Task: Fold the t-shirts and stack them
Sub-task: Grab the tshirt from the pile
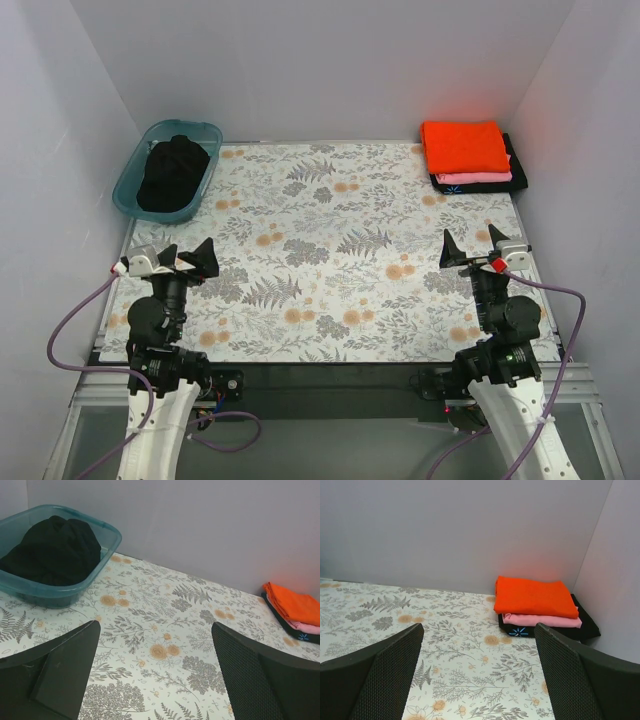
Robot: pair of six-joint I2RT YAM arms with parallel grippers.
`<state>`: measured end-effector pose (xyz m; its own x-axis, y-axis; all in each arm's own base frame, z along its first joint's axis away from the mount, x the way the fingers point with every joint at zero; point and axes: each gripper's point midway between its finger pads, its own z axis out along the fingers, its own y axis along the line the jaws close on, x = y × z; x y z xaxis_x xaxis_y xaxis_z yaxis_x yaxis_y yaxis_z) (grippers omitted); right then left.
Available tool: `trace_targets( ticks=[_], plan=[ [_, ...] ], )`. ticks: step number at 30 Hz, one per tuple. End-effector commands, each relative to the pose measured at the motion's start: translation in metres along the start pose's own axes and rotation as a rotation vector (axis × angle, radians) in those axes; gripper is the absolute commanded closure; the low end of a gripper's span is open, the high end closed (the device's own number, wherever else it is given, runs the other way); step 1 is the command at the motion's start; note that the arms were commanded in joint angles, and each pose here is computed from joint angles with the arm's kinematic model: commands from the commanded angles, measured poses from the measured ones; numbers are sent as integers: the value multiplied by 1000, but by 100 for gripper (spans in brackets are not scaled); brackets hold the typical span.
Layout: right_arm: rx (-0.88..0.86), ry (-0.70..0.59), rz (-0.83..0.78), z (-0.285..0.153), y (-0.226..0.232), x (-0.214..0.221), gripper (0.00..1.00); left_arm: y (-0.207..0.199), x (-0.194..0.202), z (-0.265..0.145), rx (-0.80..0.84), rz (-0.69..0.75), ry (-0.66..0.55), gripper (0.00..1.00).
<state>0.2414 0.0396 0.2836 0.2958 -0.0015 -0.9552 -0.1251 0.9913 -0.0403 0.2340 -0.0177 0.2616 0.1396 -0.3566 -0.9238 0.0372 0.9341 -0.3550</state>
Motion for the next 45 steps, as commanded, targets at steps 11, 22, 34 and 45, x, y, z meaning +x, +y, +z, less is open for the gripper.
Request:
trace_targets(
  ticks=[11,22,34,45],
  plan=[
    [-34,-63,36,-2,7,-22,2,25,11,38,-209,-117,63,6],
    [-70,-64,61,-5,18,-21,2,47,19,166,-477,-123,175,5],
    [-146,-36,28,-3,34,-11,2,141,67,267,-698,-64,310,5],
    [-200,-1,0,-1,46,2,2,190,111,318,-750,-11,373,47]
  ],
)
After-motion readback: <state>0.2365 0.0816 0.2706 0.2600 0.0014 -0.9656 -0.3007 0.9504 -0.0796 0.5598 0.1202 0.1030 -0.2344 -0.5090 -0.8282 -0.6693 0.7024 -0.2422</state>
